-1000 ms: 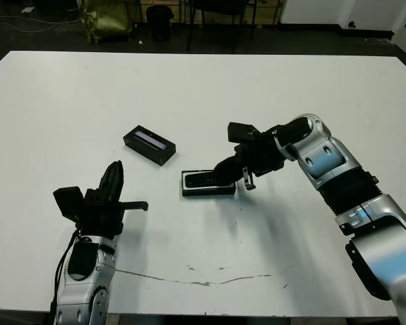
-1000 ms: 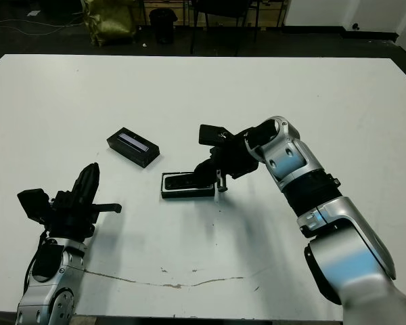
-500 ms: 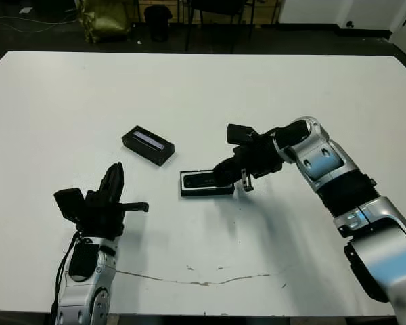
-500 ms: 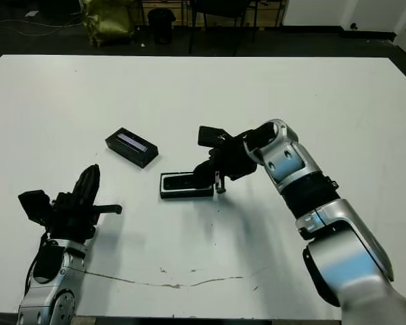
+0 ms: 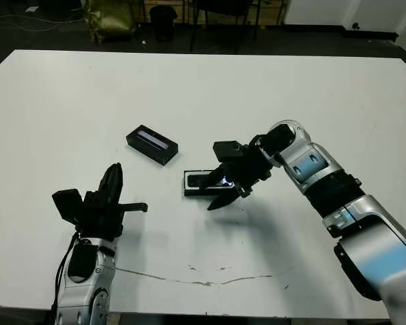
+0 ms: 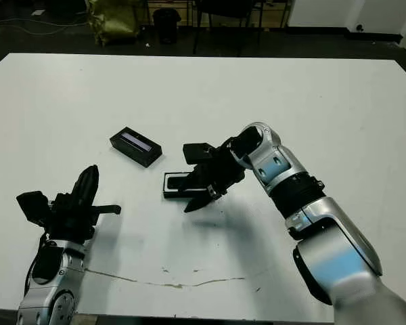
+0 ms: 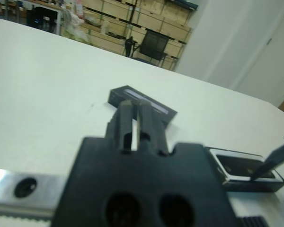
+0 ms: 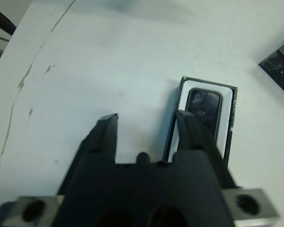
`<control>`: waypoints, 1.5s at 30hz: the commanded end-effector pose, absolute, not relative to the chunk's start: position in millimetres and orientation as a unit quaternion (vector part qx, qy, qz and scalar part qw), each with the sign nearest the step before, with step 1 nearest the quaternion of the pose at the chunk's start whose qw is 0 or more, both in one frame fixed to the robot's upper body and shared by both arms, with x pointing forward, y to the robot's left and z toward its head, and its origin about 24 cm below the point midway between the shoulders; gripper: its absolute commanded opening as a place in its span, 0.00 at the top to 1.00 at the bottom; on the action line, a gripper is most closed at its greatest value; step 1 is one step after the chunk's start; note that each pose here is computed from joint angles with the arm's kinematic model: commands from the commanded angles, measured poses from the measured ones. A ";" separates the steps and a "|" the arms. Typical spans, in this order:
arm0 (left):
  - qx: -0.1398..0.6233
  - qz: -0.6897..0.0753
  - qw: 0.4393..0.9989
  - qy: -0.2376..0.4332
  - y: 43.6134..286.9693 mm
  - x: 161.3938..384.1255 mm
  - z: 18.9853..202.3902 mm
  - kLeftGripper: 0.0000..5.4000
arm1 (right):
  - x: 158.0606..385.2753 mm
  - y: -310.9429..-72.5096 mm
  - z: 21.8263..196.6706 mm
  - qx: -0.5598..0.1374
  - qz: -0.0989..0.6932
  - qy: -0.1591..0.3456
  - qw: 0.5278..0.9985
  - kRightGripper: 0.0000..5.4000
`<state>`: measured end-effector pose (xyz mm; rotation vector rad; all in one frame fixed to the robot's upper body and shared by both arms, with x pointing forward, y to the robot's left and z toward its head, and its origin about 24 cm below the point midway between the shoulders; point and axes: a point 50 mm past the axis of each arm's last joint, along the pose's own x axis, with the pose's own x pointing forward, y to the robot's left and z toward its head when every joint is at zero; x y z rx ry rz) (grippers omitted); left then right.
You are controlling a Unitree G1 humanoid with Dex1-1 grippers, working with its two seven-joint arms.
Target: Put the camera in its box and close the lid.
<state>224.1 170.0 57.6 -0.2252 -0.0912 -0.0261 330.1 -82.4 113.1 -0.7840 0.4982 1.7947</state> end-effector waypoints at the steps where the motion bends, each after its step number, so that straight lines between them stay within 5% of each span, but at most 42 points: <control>1: -0.105 -0.010 0.994 -0.031 172.9 222.8 51.2 1.00 | 331.0 -85.2 114.2 -0.341 0.754 0.214 0.519 0.41; 11: -0.102 -0.011 0.994 -0.031 173.1 222.4 51.2 1.00 | 335.3 -89.7 124.1 -0.324 0.743 0.224 0.541 0.00; 17: -0.102 -0.012 0.994 -0.031 172.9 222.8 51.5 1.00 | 341.3 -97.7 152.4 -0.277 0.734 0.198 0.587 0.00; 22: -0.102 -0.009 0.994 -0.027 172.6 221.7 53.0 1.00 | 341.1 -111.1 185.5 -0.212 0.725 0.110 0.646 0.00; 29: -0.094 -0.005 0.995 -0.030 172.2 222.0 54.1 1.00 | 328.6 -145.6 224.1 -0.136 0.565 -0.011 0.814 0.00; 36: -0.081 -0.016 0.995 -0.048 177.7 225.0 60.7 1.00 | 310.4 -175.6 195.6 -0.150 0.339 -0.072 0.926 0.24; 45: 0.021 -0.043 0.994 -0.097 200.2 247.9 97.5 1.00 | 269.8 -188.9 132.7 -0.243 0.255 -0.089 0.932 0.57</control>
